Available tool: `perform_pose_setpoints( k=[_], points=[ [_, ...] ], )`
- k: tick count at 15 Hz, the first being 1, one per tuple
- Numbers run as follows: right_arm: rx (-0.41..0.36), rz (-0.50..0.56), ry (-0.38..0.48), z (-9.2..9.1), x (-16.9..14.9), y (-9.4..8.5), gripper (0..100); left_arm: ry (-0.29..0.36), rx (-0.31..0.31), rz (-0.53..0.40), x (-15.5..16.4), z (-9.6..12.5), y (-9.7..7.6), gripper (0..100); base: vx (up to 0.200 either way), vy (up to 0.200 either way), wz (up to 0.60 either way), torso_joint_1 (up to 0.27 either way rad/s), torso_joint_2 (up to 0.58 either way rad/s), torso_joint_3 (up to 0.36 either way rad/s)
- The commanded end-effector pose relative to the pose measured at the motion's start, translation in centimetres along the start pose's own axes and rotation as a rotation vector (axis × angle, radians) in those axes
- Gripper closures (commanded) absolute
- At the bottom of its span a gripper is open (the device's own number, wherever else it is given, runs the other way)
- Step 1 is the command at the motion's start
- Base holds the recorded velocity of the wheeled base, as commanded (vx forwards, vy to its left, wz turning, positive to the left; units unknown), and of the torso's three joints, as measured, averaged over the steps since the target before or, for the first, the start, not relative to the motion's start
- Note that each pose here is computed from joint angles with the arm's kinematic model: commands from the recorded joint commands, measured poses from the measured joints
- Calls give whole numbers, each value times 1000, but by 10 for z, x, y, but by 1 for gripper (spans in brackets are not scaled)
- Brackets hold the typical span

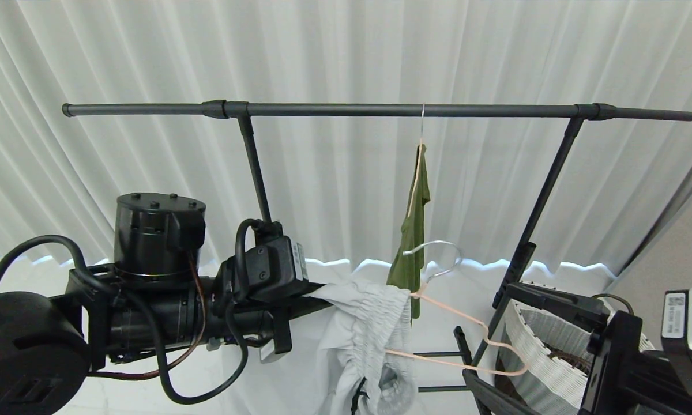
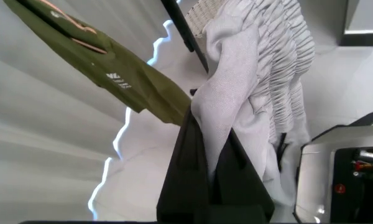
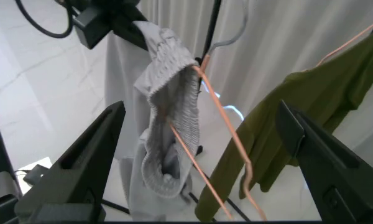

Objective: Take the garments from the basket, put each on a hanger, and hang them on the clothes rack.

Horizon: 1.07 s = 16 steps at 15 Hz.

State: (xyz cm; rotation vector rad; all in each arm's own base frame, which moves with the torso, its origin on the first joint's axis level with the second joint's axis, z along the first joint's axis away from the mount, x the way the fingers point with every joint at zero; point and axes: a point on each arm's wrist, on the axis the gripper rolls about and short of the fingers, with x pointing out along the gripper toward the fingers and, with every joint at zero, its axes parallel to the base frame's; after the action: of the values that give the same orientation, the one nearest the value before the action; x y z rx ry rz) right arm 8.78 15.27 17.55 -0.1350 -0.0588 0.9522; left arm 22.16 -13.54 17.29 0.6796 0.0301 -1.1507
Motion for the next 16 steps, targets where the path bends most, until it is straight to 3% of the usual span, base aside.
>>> perform_pose_setpoints(
  k=[1, 4, 5, 6, 11, 15, 16],
  points=[
    [1, -10, 3, 0, 0, -2, 0, 7, 15, 18, -3, 0, 1, 100, 0, 0, 0, 0, 0, 0],
    [3, -24, 11, -2, 1, -4, 0, 31, 75, 96, -6, 0, 7, 100, 0, 0, 0, 0, 0, 0],
    [4, -26, 17, -3, 2, -5, 0, 82, 42, 161, -7, 0, 9, 100, 0, 0, 0, 0, 0, 0],
    [5, -25, 23, -4, 3, -5, 0, 94, -9, 198, -9, 3, 10, 100, 0, 0, 0, 0, 0, 0],
    [71, -15, 90, -16, 16, -1, 0, 77, -207, 353, -26, 24, 7, 100, 0, 0, 0, 0, 0, 0],
    [190, -19, 149, -27, 27, 2, 0, 11, -196, 456, -37, 38, 12, 100, 0, 0, 0, 0, 0, 0],
    [251, -29, 161, -29, 36, 2, 0, -20, -178, 483, -38, 42, 14, 100, 0, 0, 0, 0, 0, 0]
  ],
)
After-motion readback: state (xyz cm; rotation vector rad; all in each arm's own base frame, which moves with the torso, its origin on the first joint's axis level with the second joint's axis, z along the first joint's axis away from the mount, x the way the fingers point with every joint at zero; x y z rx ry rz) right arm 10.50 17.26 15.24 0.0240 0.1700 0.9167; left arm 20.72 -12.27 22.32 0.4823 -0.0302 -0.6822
